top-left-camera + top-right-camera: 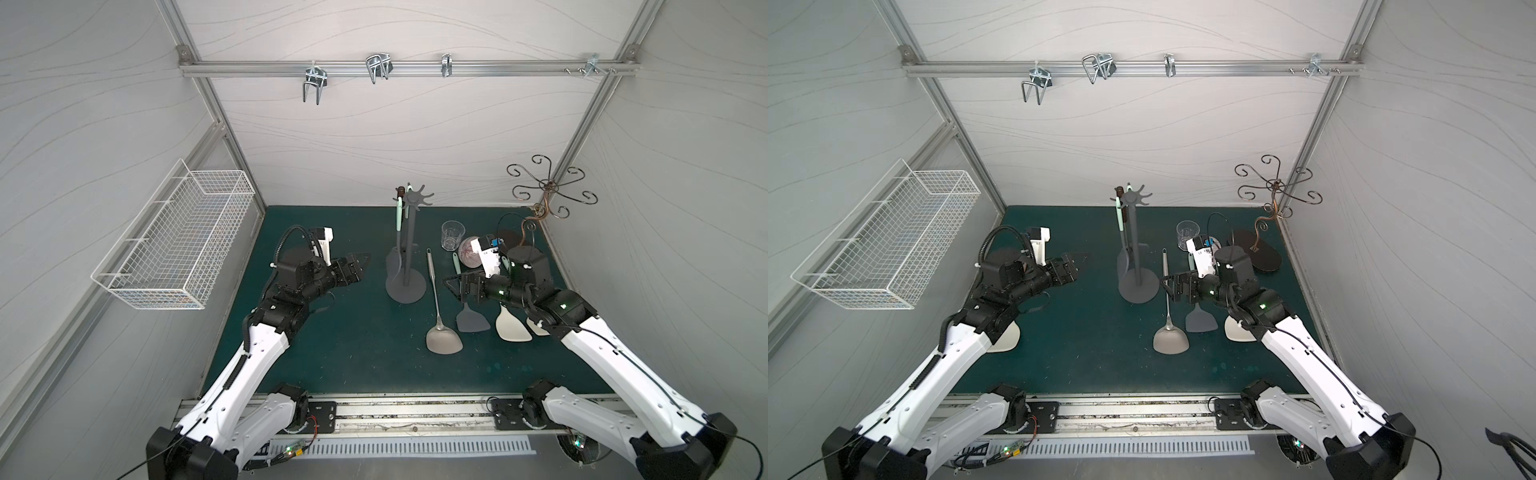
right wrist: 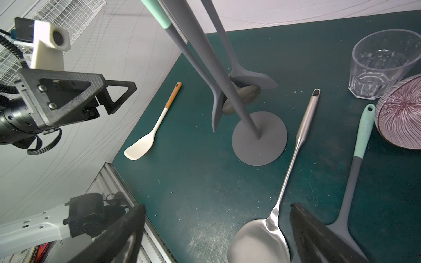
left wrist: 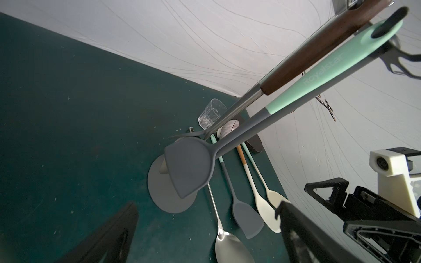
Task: Take the spatula off the kitchen utensil rack
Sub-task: Take off the spatula from the rack.
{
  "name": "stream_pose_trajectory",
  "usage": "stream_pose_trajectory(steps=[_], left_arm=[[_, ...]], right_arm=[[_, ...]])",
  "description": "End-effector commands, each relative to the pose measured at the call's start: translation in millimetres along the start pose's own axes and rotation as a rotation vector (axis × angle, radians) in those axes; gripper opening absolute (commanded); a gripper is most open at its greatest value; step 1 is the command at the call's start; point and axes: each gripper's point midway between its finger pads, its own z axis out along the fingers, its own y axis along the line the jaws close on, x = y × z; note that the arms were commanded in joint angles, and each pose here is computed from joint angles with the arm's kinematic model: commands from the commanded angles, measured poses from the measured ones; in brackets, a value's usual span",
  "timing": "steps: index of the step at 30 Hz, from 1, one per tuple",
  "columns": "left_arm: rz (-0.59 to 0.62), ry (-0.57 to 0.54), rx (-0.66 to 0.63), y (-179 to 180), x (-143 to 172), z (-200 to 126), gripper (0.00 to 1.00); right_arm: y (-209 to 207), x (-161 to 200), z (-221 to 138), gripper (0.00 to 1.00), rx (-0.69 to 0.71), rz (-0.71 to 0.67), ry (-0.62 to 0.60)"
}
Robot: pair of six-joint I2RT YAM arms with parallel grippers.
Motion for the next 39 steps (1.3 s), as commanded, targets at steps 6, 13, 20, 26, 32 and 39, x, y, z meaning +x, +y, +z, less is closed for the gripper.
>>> stream_pose_trajectory(steps=[6,13,20,26,32,39], left_arm=[[0.302,-0.094,0.261,-42.2,-16.7,21.4,0.96],[0.420,0.048,0.435,-62.6,-0.5,39.3,0.84],[0.470,0.061,0.486,-66.1,-4.9,56.3,0.68],[0.505,0.094,0.507,-64.2,-4.7,70.8,0.56],[0.539,0.079,0.481,-54.6,-11.5,87.6,0.53],[0.532,0.049,0.527,-56.7,-20.6,102.8,0.53]], right_arm=[[-1.0,-10.4,3.3,0.99,-0.016,0.001,-0.039],[10.7,-12.8,-2.4,0.99,-0.082,-0.015,-0.040],[26.3,-9.0,-1.3,0.99,-0.192,-0.032,0.007],[23.2,-10.3,5.4,0.99,-0.185,-0.036,0.026],[17.5,-10.0,9.4,0.99,-0.168,-0.031,0.033],[12.8,-8.7,16.0,0.99,-0.159,-0.022,0.048]])
